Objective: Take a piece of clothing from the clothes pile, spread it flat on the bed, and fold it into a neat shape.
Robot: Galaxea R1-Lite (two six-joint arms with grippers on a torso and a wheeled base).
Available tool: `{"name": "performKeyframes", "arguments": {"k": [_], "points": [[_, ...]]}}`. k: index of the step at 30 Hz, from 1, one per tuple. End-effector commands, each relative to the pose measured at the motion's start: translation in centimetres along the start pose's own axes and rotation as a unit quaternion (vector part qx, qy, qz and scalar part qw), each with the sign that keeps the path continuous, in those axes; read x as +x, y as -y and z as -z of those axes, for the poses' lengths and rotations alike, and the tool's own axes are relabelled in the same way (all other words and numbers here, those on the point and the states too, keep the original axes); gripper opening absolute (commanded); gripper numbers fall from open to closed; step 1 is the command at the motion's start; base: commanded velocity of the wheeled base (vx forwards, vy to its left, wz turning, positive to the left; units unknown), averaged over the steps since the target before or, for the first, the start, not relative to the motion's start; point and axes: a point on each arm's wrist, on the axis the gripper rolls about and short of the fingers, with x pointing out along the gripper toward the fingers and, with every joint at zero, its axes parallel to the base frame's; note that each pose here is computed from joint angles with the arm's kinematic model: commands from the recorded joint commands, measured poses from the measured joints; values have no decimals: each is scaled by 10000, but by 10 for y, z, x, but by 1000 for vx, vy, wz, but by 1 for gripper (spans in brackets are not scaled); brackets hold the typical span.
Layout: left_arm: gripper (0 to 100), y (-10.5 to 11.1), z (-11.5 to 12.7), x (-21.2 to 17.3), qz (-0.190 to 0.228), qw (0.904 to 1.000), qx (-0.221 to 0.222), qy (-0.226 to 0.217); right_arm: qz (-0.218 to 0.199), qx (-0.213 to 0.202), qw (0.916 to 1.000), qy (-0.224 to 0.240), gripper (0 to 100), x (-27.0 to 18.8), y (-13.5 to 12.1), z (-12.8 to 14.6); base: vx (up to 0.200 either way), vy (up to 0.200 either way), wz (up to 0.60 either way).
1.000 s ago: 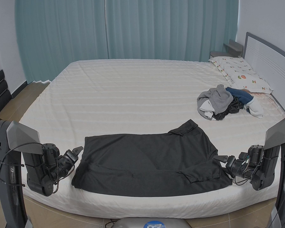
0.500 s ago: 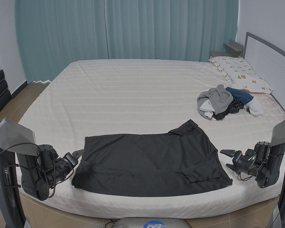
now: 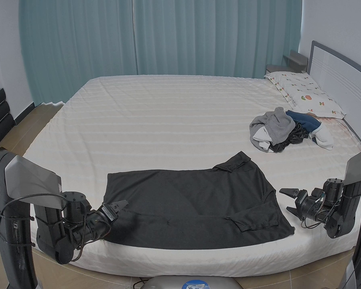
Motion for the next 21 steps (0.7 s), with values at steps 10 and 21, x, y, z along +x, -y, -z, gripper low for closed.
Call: {"name": "performKeyframes", "arguments": {"k": [10, 21], "points": [[100, -16, 22, 24, -406, 9975, 570, -64, -21, -27, 10000, -39, 100, 3, 0, 3, 0, 0, 0], [100, -24, 12, 21, -1024, 9909, 616, 612, -4, -18, 10000, -25, 100, 1, 0, 2, 0, 0, 0]]}}
